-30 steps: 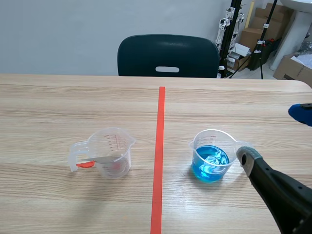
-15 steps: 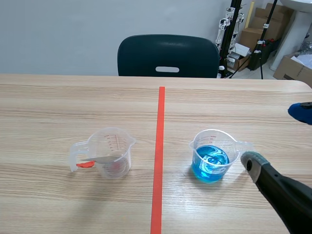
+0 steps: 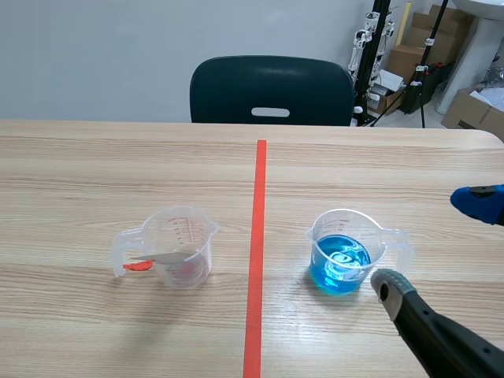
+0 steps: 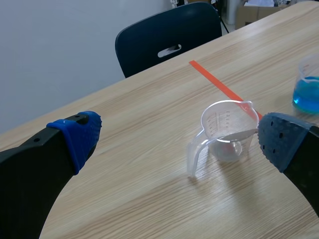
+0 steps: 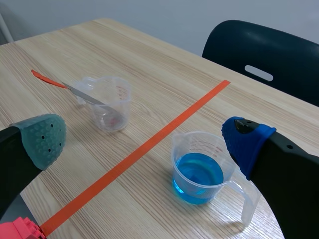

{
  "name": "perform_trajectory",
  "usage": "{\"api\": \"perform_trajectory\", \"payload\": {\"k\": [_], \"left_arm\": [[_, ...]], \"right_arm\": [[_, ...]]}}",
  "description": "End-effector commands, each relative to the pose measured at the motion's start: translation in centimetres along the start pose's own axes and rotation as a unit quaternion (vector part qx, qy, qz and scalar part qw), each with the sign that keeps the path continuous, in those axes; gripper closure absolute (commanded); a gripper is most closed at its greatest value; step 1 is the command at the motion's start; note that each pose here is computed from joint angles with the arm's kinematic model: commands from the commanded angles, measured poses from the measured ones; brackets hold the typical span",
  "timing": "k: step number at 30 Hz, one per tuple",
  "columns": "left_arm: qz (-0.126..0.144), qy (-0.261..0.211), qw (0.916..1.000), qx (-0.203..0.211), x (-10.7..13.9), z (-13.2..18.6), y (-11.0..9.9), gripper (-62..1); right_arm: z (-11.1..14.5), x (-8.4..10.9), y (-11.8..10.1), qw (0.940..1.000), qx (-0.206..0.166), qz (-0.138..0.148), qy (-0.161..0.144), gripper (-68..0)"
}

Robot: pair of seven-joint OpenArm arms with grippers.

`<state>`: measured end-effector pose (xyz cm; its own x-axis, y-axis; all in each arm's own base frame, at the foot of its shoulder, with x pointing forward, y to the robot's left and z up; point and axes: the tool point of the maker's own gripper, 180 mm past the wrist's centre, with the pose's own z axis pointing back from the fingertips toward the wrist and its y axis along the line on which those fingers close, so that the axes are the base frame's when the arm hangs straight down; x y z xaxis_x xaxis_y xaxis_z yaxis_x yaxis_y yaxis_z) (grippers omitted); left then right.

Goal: Do the redox reaction experiment. return to the home posture

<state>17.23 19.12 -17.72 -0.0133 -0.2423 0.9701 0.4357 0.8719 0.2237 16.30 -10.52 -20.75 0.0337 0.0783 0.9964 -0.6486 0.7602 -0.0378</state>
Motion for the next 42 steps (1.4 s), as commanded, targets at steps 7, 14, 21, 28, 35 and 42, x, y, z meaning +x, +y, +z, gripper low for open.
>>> {"api": "perform_trajectory", "payload": {"k": [7,14,21,28,35,42], "left_arm": [[0.003,0.0,1.0,0.003,0.1,0.6,-0.5,-62.3],[-0.004,0.028,0.9996,-0.004,-1.0,0.7,-0.8,-62.3],[-0.004,0.025,0.9997,-0.004,-0.9,0.7,-0.8,-62.3],[0.0,0.011,0.9999,-0.009,-0.4,0.7,-1.0,-62.3],[0.011,-0.087,0.9957,-0.03,3.7,0.4,-1.9,-62.3],[0.038,-0.111,0.9899,-0.08,5.6,-0.2,-4.0,-62.3]], "right_arm": [[-0.2,1.3,-0.3,0.9997,-0.002,0.005,-0.023,-67.9],[-0.3,1.3,-0.3,0.9997,-0.003,0.004,-0.024,-67.9],[-0.3,1.3,-0.3,0.9997,-0.003,0.004,-0.024,-67.9],[-0.3,1.3,-0.3,0.9997,-0.003,0.004,-0.024,-67.9],[-0.3,1.3,-0.3,0.9997,-0.003,0.003,-0.025,-67.9],[-0.2,1.4,-1.1,0.9992,-0.026,0.016,-0.026,-67.9]]}}
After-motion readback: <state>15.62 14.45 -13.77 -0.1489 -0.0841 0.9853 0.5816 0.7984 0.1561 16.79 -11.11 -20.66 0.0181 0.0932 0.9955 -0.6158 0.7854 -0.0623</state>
